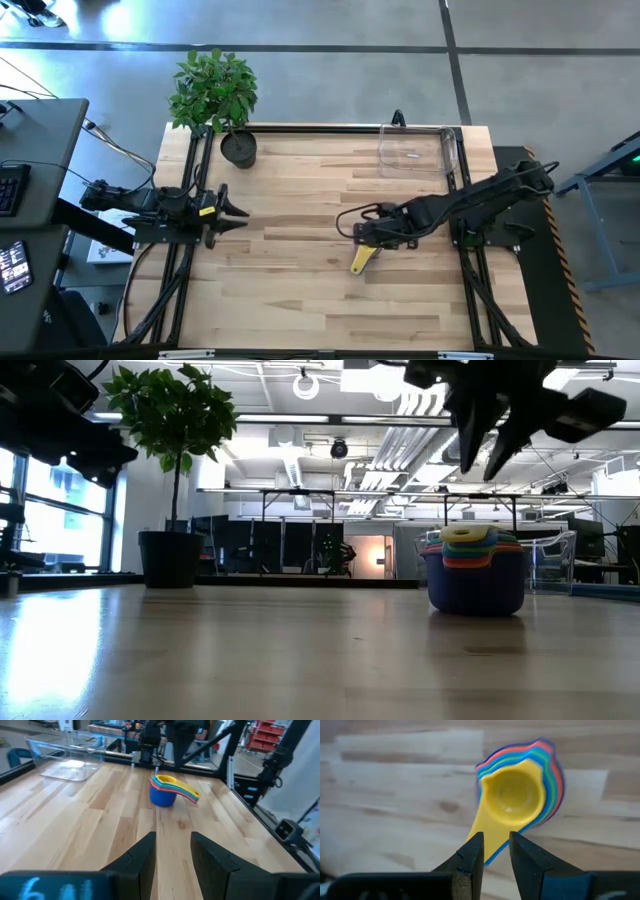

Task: Nest measuring cups in basket
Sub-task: Put the stacked measuring cups into the transparent bin

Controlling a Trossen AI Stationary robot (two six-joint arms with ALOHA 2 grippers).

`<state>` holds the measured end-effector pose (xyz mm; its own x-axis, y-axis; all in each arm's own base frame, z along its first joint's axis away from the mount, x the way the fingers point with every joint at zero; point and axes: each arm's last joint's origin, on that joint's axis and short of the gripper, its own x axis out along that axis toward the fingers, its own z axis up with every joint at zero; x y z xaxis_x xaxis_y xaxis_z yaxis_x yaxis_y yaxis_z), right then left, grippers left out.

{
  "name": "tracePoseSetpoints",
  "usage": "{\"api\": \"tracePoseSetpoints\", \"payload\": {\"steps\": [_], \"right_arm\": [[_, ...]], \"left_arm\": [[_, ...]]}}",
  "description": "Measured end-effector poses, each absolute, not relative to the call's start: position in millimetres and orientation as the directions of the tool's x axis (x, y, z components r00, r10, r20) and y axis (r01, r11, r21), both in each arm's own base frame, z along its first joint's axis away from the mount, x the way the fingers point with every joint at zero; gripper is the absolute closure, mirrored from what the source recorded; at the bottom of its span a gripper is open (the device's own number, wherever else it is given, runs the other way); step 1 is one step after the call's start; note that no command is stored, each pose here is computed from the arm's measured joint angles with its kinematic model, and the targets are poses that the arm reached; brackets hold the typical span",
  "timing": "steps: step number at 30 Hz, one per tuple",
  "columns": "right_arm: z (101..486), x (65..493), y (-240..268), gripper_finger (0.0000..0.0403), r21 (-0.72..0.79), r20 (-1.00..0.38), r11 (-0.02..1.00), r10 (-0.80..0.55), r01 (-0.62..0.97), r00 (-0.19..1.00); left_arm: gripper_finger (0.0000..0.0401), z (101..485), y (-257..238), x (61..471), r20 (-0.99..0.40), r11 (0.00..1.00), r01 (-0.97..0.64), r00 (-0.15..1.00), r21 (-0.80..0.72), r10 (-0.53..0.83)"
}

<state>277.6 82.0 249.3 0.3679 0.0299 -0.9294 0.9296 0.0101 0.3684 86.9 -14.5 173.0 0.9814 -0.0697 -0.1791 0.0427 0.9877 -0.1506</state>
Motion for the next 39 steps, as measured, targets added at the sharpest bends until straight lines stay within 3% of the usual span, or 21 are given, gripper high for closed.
{"api": "tracePoseSetpoints", "payload": {"steps": [9,16,25,39], "right_arm": [[260,277,114,0.032,0.469,-0.881,0.037,0.088,0.882,0.465],[262,269,137,0.032,0.552,-0.833,-0.015,-0.034,0.833,0.552],[267,270,148,0.032,0.65,-0.759,-0.047,-0.081,0.759,0.646],[272,292,145,0.032,0.777,-0.618,0.005,-0.179,0.629,0.765]], "left_arm": [[0.0288,173,-14,87,-0.181,0.989,0.027,0.982,-0.148,-0.054],[0.0288,173,-14,87,-0.181,0.989,0.027,0.982,-0.149,-0.054],[0.0288,173,-14,87,-0.181,0.989,0.027,0.982,-0.149,-0.054],[0.0288,173,-14,87,-0.18,0.988,0.027,0.982,-0.149,-0.054]]}}
